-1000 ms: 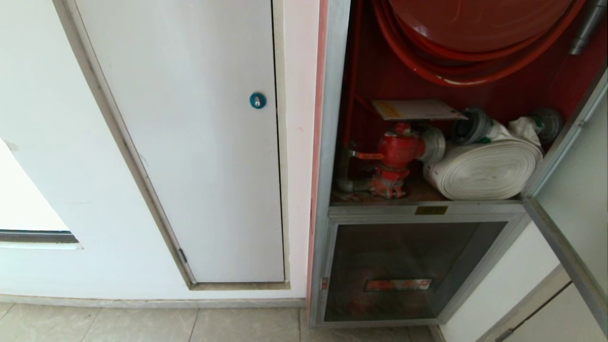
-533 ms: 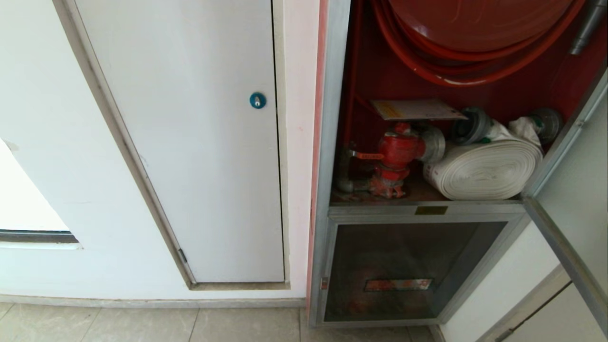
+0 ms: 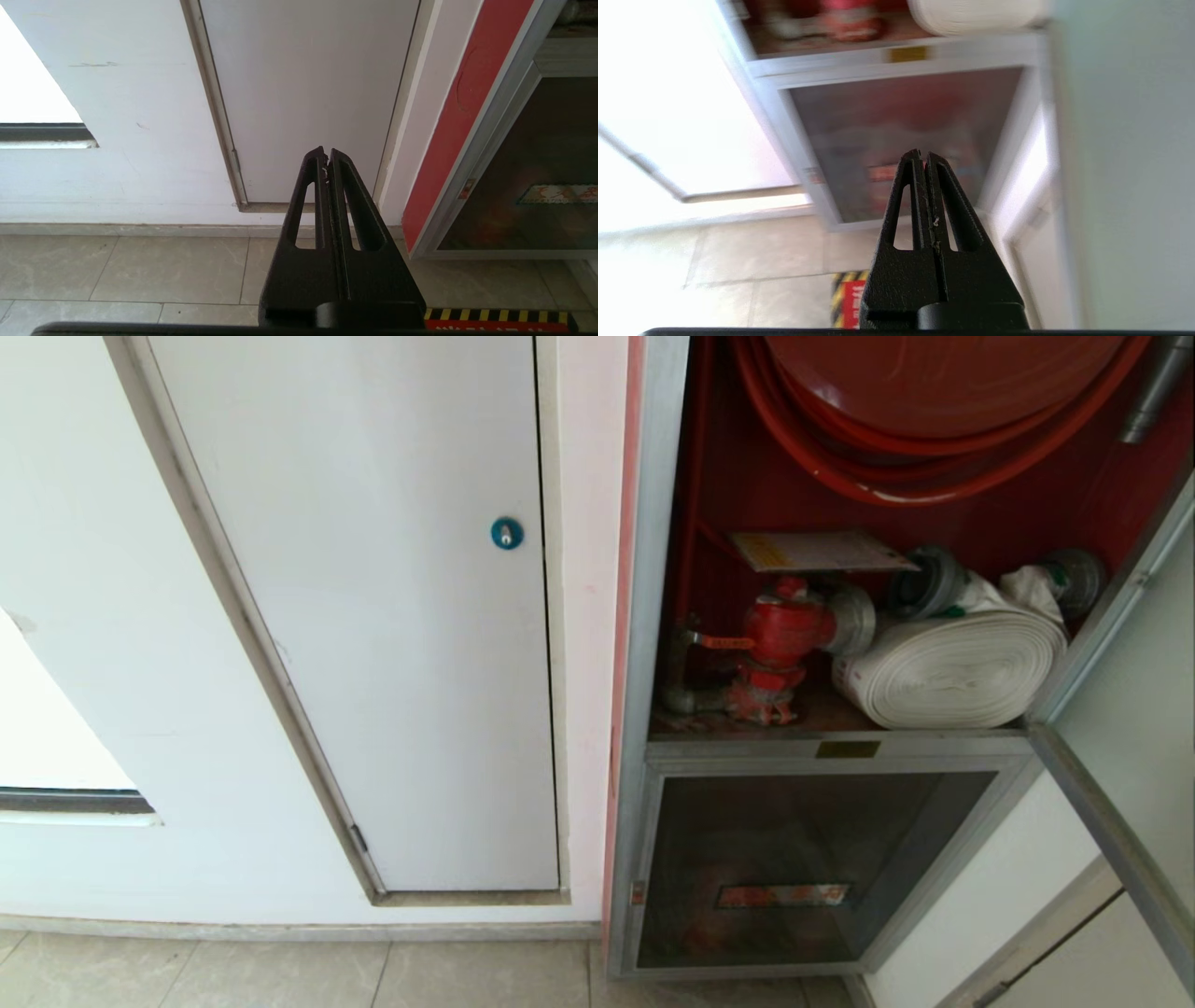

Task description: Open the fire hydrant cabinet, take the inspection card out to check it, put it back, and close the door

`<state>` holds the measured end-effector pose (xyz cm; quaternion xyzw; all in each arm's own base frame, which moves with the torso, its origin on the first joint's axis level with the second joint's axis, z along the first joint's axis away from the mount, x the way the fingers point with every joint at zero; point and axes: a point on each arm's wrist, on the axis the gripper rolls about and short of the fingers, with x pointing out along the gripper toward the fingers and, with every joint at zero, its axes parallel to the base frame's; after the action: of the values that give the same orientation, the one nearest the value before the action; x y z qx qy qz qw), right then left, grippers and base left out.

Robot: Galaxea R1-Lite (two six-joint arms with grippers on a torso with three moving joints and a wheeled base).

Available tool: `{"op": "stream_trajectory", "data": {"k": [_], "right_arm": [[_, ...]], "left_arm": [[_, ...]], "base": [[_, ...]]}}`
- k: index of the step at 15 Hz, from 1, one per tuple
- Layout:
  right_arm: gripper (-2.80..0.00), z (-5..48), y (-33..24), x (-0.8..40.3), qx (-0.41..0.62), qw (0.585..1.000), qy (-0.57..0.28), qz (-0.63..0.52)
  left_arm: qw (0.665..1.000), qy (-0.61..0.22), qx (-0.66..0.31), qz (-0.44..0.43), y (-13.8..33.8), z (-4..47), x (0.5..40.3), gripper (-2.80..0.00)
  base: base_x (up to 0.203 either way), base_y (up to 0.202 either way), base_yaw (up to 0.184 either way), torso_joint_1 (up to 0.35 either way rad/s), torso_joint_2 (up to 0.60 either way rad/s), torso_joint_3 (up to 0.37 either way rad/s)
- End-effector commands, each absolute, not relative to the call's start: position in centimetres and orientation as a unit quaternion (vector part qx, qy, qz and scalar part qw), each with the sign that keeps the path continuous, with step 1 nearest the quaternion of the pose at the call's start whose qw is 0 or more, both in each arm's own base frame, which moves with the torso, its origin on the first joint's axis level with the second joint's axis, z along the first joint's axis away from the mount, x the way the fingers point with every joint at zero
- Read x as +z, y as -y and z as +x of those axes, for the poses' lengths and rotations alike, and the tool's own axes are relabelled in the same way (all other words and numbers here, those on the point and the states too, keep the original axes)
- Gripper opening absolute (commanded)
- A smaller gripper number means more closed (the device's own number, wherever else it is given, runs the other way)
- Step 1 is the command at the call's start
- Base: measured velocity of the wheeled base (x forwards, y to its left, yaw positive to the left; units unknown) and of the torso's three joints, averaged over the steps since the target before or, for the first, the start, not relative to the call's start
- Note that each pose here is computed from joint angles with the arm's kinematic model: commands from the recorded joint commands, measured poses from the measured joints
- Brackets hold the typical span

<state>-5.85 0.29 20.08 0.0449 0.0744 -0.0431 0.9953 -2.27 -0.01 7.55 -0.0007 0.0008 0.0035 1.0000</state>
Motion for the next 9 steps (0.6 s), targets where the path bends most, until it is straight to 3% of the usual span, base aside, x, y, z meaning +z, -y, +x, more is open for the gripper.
{"op": "stream_trajectory", "data": {"k": [1, 9], "right_arm": [[-2.80, -5.8, -0.1, 18.7, -0.006, 0.997, -0.061, 0.043], [-2.80, -4.5, -0.2, 11.3, 0.029, 0.999, -0.013, 0.013]], "left_arm": [[1.000, -0.001, 0.004, -0.001, 0.0, -2.3, 7.6, -2.80], [1.000, -0.001, 0.004, -0.001, 0.0, -2.3, 7.6, -2.80]], "base": [[0.000, 0.000, 0.000, 0.000, 0.00, 0.000], [0.000, 0.000, 0.000, 0.000, 0.00, 0.000]]}}
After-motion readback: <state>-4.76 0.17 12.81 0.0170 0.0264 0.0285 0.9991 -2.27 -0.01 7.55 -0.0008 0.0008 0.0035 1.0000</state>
